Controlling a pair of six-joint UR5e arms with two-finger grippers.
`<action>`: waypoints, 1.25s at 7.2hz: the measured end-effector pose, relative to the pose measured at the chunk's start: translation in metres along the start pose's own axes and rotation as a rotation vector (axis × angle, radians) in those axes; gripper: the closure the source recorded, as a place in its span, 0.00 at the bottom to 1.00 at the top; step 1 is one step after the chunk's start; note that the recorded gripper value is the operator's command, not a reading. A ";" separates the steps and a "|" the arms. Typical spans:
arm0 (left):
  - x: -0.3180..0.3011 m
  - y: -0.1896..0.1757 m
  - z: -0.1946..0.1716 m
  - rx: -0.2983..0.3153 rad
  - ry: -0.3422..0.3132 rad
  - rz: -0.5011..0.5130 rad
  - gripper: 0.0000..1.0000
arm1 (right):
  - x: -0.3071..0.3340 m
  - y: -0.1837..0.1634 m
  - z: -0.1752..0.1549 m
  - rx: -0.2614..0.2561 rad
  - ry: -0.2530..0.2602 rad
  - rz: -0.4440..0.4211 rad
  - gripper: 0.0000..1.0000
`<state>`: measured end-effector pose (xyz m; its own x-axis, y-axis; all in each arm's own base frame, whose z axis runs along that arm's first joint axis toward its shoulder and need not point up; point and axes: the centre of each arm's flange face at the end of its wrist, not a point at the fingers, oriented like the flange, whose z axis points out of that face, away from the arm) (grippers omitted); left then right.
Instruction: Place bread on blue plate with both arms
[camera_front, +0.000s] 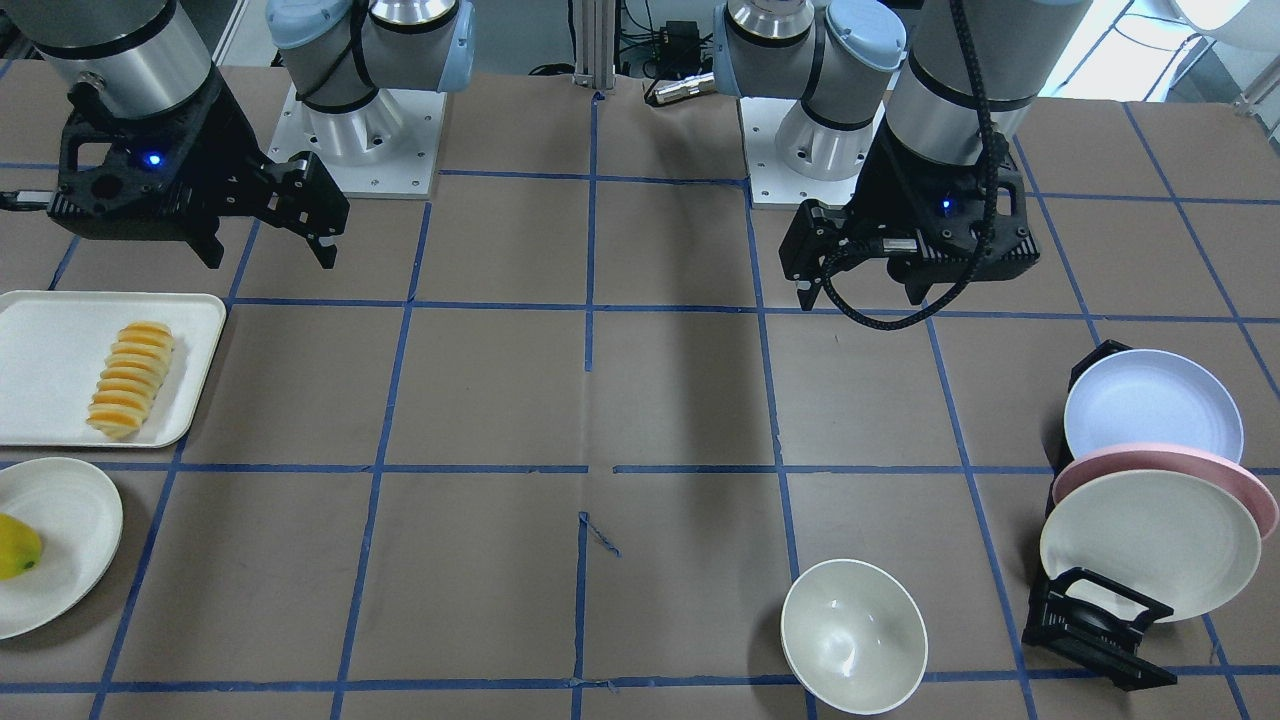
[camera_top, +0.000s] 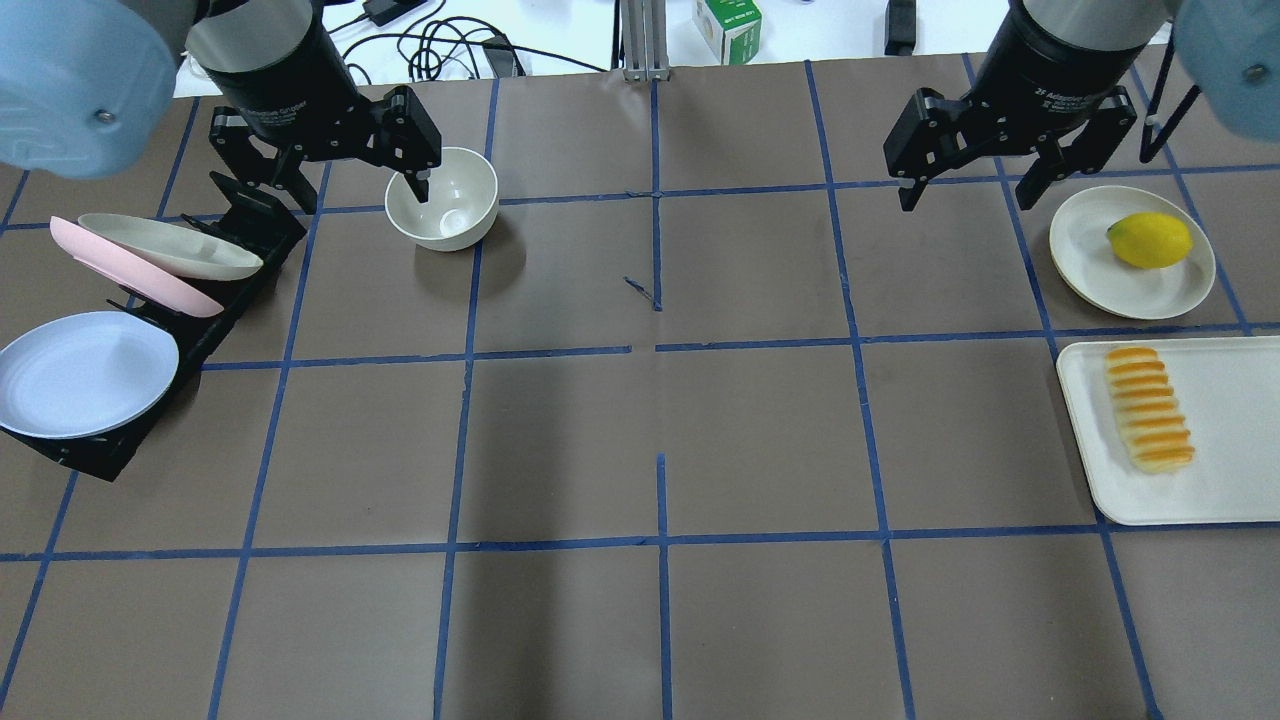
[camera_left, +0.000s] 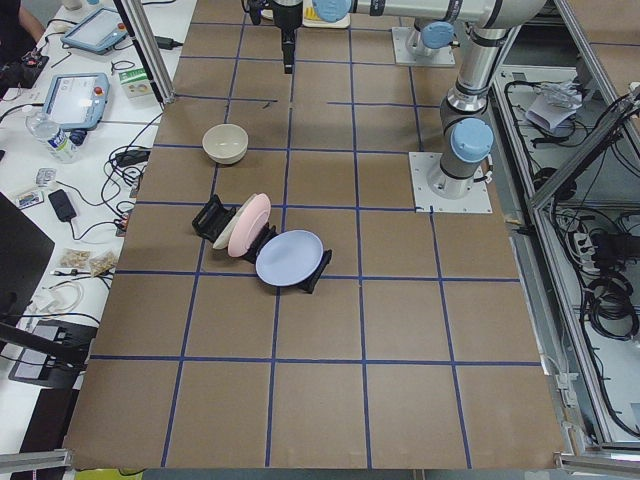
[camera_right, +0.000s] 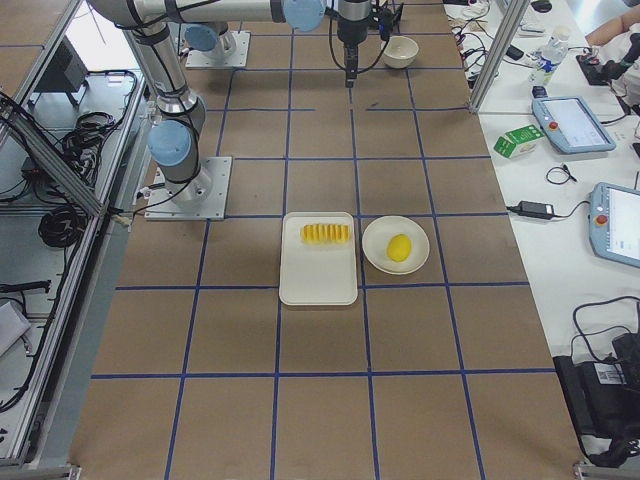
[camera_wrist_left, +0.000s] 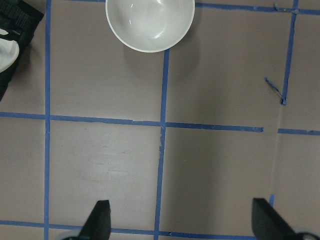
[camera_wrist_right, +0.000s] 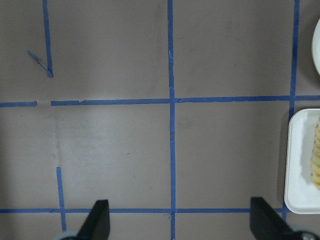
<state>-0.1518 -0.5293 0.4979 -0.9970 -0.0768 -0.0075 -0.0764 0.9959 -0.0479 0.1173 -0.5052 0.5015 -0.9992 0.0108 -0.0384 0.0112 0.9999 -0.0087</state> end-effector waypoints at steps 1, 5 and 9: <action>0.000 0.000 0.000 0.000 -0.001 -0.001 0.00 | 0.000 0.000 0.000 0.000 0.000 0.000 0.00; -0.062 -0.002 -0.022 0.022 -0.017 -0.103 0.00 | 0.005 -0.002 0.001 0.000 0.011 -0.013 0.00; -0.253 0.004 -0.040 0.033 -0.051 -0.410 0.00 | 0.102 -0.006 0.055 -0.083 -0.010 0.011 0.00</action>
<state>0.0998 -0.5042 0.5393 -0.8821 -0.4701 -0.0309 -0.4660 0.8803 -0.0889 0.0170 -0.5110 0.4425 -0.9986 0.0222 -0.0476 0.0186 0.9970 0.0747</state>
